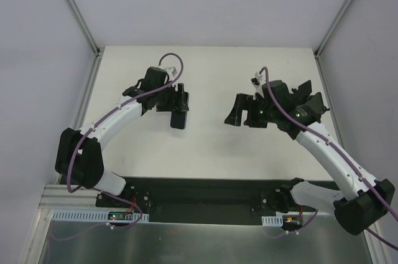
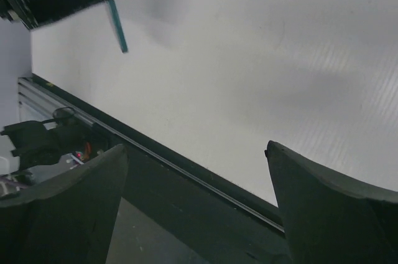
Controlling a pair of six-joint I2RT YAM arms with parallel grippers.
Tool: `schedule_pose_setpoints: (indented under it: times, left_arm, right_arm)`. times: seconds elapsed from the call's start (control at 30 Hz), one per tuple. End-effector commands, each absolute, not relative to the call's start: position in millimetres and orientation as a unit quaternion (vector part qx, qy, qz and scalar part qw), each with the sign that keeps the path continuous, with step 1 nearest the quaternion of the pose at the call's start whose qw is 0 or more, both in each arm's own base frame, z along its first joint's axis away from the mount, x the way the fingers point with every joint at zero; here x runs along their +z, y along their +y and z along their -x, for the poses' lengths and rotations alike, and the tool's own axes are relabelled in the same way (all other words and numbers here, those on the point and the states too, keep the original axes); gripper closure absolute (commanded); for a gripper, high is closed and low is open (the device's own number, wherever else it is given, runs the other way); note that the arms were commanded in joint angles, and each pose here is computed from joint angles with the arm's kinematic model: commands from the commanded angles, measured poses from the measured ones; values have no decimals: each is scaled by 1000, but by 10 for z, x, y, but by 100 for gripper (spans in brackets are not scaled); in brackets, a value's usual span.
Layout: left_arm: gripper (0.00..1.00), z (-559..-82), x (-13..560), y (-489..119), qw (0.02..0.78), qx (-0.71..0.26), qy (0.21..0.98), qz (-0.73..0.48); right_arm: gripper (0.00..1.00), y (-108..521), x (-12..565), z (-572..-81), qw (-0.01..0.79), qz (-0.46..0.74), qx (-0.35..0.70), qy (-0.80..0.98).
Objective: Place the phone on the phone stand
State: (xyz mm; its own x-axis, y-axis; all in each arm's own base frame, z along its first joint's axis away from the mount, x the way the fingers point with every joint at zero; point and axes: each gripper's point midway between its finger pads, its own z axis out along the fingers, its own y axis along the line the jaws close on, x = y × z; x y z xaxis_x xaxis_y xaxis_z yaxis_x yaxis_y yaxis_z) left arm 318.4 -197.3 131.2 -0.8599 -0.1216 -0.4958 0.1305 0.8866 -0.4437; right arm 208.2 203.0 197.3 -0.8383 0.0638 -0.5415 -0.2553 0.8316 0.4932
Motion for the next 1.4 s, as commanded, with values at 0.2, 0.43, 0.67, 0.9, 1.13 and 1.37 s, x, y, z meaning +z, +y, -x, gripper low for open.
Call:
schedule_pose_setpoints:
  times: [0.2, 0.43, 0.67, 0.9, 1.13, 1.37]
  left_arm:
    - [100, -2801, 2196, -2588, 384, -268, 845, -259]
    - [100, -2539, 2145, -2784, 391, -276, 815, -327]
    - [100, -2401, 2153, -2900, 379, -297, 806, -343]
    - [100, -2346, 2142, -2949, 377, -298, 804, -351]
    - [100, -2339, 2150, -2950, 381, -292, 802, -355]
    - [100, -2284, 2239, -2935, 395, -291, 794, -359]
  right_arm:
    - [14, 2425, 2751, -2560, 234, 88, 388, 887]
    - [32, 2773, 2735, -2581, 217, 106, 400, 884]
    - [44, 2847, 2431, -2565, 196, 84, 388, 897]
    - [53, 2999, 2263, -2549, 183, 80, 398, 895]
    - [72, 3084, 2190, -2516, 175, 85, 417, 888]
    - [98, 3115, 2206, -2500, 171, 96, 427, 882]
